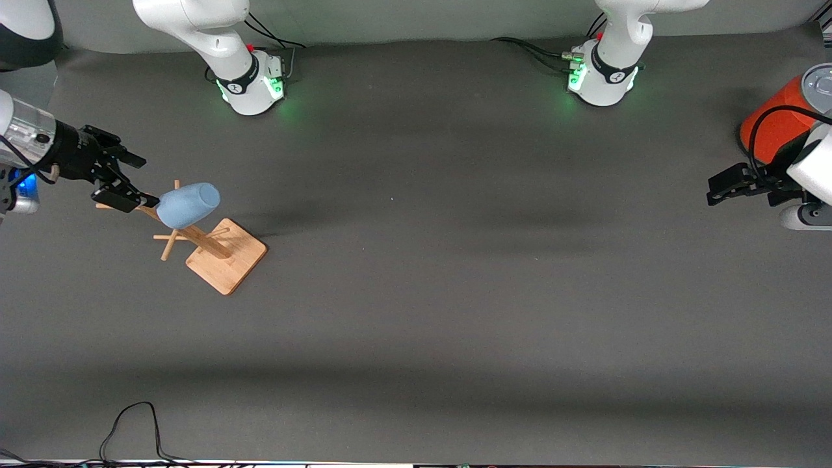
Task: Rotate and upright cup with both arms
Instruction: 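Move the right gripper to the light blue cup on the wooden stand, then close the right gripper on the blue cup and slide it off the peg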
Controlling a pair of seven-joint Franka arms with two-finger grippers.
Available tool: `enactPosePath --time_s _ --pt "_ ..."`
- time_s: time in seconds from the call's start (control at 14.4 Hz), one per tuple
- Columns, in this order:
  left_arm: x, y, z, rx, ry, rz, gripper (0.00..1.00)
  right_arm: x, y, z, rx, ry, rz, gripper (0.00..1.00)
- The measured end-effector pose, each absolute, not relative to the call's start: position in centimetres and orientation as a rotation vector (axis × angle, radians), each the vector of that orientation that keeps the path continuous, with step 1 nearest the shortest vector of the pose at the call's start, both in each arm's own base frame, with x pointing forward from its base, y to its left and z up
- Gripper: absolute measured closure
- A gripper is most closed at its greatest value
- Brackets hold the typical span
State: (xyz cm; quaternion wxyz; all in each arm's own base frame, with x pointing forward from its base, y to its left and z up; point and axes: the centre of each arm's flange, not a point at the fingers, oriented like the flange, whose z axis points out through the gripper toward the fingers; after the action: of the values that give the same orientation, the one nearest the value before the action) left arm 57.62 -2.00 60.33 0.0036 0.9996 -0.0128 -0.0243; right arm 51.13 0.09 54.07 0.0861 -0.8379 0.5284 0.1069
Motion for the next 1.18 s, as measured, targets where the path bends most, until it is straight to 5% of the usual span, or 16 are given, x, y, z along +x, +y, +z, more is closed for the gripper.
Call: enactPosePath --time_s 1.18 --pt "57.6 -2.0 60.5 3.133 -0.039 -0.072 0.0 51.4 0.1 45.0 -2.323 1.709 0.342 0.0"
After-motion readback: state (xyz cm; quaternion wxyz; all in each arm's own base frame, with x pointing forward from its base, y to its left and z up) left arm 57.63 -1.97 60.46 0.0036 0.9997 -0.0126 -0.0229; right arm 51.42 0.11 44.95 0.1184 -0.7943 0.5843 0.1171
